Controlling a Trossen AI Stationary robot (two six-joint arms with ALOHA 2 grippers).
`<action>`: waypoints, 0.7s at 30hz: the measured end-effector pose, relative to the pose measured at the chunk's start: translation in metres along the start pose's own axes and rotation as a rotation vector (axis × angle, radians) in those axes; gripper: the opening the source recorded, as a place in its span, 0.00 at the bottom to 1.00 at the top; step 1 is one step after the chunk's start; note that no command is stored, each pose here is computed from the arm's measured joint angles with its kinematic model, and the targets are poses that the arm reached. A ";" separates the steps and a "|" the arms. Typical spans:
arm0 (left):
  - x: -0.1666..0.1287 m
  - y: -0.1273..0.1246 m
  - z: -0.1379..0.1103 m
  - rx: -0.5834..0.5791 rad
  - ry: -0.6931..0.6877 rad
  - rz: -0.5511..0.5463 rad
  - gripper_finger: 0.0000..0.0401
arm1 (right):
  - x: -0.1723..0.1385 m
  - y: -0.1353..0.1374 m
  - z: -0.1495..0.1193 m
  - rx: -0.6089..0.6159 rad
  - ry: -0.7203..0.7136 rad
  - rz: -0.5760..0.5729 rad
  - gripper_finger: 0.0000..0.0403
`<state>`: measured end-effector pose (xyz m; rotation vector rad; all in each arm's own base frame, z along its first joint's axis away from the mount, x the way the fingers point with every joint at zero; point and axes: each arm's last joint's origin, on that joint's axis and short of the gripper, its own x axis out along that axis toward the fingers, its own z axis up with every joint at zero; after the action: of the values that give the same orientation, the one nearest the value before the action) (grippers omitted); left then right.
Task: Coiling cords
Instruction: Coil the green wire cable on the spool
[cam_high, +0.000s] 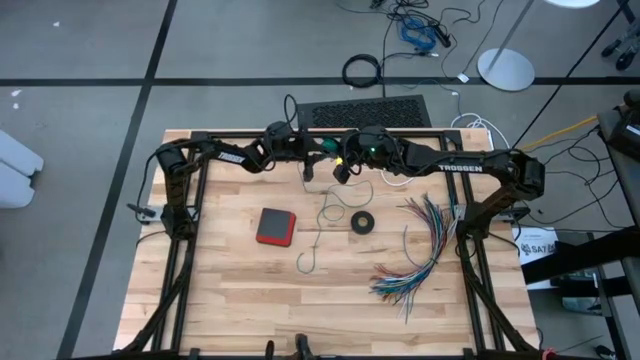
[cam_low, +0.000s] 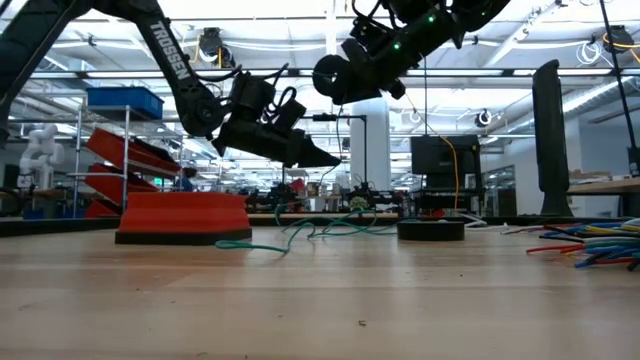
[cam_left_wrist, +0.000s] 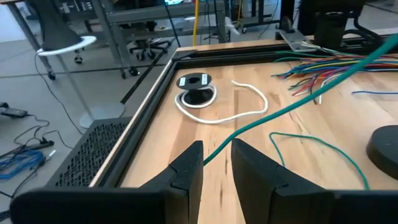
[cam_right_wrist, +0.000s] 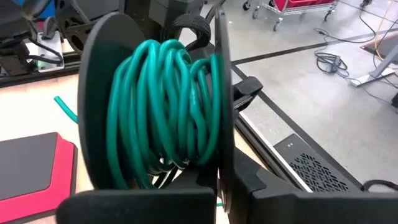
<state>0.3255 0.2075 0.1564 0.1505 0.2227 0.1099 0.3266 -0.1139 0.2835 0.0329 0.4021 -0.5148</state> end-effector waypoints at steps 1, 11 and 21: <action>0.000 0.000 0.000 0.000 0.000 0.002 0.23 | 0.000 0.000 0.000 -0.001 0.000 0.000 0.00; 0.004 -0.008 0.000 0.072 0.025 -0.003 0.23 | 0.000 0.001 -0.001 0.003 0.009 0.031 0.00; 0.011 -0.026 0.000 0.176 0.065 -0.036 0.23 | 0.000 0.002 -0.004 0.018 0.040 0.077 0.00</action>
<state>0.3384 0.1834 0.1496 0.3186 0.2997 0.0592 0.3262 -0.1114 0.2800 0.0755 0.4334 -0.4423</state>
